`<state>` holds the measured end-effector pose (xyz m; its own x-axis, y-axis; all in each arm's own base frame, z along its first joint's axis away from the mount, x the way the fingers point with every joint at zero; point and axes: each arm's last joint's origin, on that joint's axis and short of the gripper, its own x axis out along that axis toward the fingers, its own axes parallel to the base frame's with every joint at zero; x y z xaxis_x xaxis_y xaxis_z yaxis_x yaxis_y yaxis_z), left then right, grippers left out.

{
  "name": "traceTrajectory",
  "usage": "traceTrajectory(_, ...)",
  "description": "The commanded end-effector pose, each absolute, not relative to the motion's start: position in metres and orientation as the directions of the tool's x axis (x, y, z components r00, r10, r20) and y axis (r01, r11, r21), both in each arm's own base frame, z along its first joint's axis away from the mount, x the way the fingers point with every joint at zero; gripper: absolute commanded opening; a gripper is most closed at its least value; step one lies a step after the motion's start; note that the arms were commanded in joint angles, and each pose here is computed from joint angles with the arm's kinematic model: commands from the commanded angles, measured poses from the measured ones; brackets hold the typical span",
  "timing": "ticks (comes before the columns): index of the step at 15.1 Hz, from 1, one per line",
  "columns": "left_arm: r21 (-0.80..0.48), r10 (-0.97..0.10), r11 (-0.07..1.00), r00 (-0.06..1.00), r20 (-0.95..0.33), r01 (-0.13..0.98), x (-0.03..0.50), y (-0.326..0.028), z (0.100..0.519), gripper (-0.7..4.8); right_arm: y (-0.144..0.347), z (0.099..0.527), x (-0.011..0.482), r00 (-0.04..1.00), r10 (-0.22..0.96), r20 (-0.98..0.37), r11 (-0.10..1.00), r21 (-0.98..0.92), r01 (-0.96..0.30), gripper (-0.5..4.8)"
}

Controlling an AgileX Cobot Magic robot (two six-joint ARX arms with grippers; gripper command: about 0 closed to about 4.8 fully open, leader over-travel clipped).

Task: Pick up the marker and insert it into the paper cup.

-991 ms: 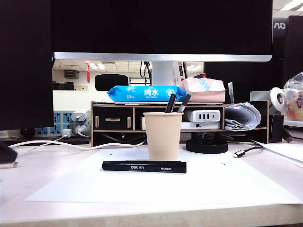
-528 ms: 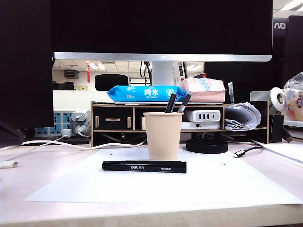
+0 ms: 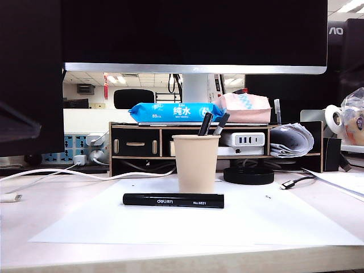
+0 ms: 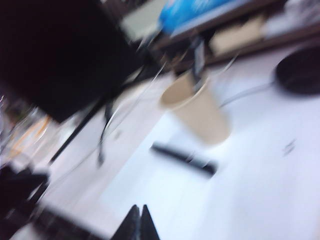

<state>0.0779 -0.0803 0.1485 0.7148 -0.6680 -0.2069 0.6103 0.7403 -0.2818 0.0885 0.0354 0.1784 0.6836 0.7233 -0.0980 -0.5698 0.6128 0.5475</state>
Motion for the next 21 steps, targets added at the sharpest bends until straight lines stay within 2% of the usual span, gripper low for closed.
traceTrajectory(1, -0.273, -0.667, 0.740, 0.722, -0.185, 0.614, 0.078, -0.080, 0.151, -0.05, 0.045, 0.192, 0.097, 0.647, 0.744, -0.164, 0.631, 0.490, -0.602, -0.07)
traceTrajectory(2, -0.269, -0.667, 0.741, 0.722, -0.185, 0.616, 0.078, -0.080, 0.151, -0.05, 0.049, 0.197, 0.101, 0.636, 0.748, -0.191, 0.640, 0.462, -0.613, -0.07)
traceTrajectory(6, -0.258, -0.647, 0.758, 0.739, -0.186, 0.599, 0.079, -0.080, 0.151, -0.05, 0.082, 0.218, 0.136, 0.462, 0.781, -0.421, 0.608, 0.343, -0.716, -0.07)
traceTrajectory(9, -0.235, -0.643, 0.764, 0.735, -0.212, 0.601, 0.079, -0.079, 0.148, -0.05, 0.118, 0.230, 0.167, 0.379, 0.739, -0.557, 0.569, 0.217, -0.793, -0.07)
traceTrajectory(12, -0.195, -0.616, 0.788, 0.745, -0.257, 0.584, 0.078, -0.078, 0.144, -0.05, 0.154, 0.234, 0.191, 0.253, 0.686, -0.682, 0.484, 0.168, -0.859, -0.07)
traceTrajectory(14, -0.196, -0.617, 0.787, 0.745, -0.254, 0.585, 0.078, -0.078, 0.144, -0.05, 0.182, 0.236, 0.200, 0.226, 0.609, -0.760, 0.421, 0.068, -0.905, -0.07)
traceTrajectory(17, -0.196, -0.617, 0.787, 0.746, -0.251, 0.585, 0.078, -0.078, 0.144, -0.05, 0.214, 0.234, 0.211, 0.211, 0.551, -0.807, 0.329, -0.022, -0.944, -0.06)
traceTrajectory(21, -0.197, -0.618, 0.786, 0.746, -0.249, 0.586, 0.078, -0.078, 0.145, -0.05, 0.239, 0.235, 0.231, 0.215, 0.535, -0.817, 0.291, -0.061, -0.955, -0.06)
